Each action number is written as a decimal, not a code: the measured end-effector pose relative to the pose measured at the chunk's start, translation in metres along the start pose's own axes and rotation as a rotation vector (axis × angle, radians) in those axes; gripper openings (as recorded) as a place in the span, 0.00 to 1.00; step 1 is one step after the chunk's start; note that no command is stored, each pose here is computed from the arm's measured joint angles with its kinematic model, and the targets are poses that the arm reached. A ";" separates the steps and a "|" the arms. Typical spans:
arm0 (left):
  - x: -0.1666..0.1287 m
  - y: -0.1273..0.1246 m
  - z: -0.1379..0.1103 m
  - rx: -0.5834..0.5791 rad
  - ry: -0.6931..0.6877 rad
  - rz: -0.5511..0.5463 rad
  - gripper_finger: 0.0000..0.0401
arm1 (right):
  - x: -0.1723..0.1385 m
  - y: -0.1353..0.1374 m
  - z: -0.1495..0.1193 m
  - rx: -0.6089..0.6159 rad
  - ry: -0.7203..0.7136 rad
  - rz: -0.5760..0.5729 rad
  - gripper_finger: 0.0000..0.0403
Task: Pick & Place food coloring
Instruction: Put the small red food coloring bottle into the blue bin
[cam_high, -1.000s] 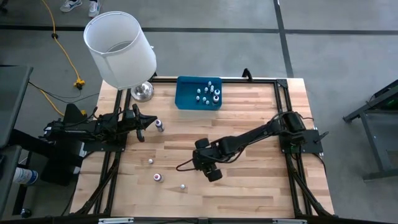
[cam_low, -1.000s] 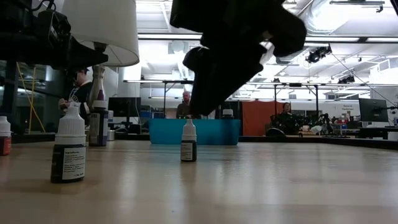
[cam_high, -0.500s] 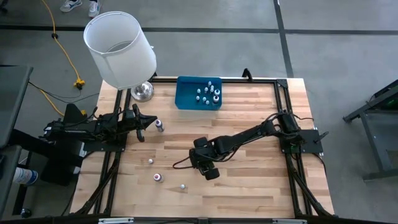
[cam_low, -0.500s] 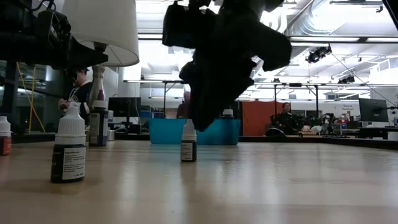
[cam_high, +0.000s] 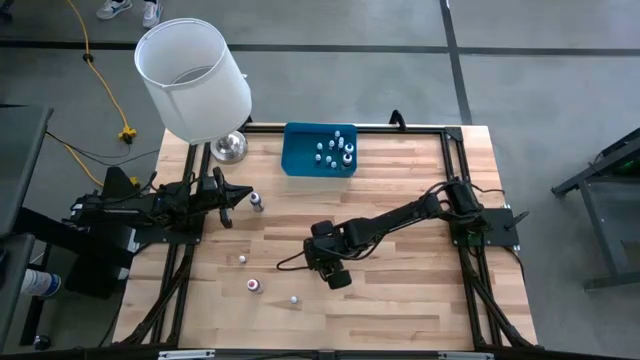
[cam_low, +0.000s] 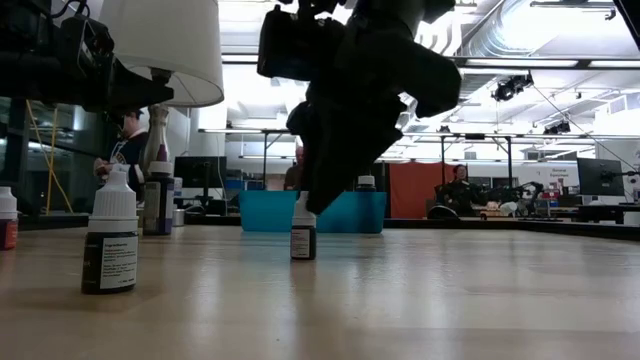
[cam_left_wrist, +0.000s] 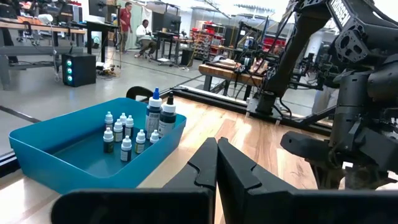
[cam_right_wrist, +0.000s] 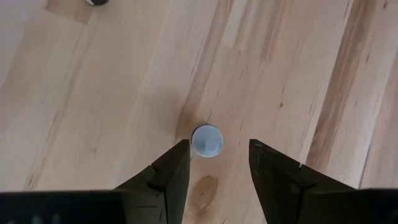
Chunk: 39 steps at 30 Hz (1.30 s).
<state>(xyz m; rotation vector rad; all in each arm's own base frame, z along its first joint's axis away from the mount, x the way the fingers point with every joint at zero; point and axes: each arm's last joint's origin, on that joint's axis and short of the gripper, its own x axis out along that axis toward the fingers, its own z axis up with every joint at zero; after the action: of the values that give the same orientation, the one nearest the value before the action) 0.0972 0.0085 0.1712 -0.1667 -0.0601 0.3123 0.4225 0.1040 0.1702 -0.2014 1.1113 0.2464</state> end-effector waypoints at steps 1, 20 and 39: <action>0.000 0.000 0.000 0.000 0.000 0.000 0.00 | 0.000 0.000 0.000 0.000 0.001 0.000 0.38; 0.000 0.000 0.000 0.000 0.000 0.000 0.00 | 0.008 0.000 0.000 0.027 -0.009 0.013 0.37; 0.000 0.000 0.000 0.000 0.000 0.000 0.00 | 0.008 0.000 0.000 0.027 -0.009 0.018 0.21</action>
<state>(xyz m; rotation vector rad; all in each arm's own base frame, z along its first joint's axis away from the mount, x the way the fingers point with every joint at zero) 0.0972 0.0085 0.1713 -0.1667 -0.0601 0.3120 0.4260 0.1053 0.1633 -0.1660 1.1069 0.2476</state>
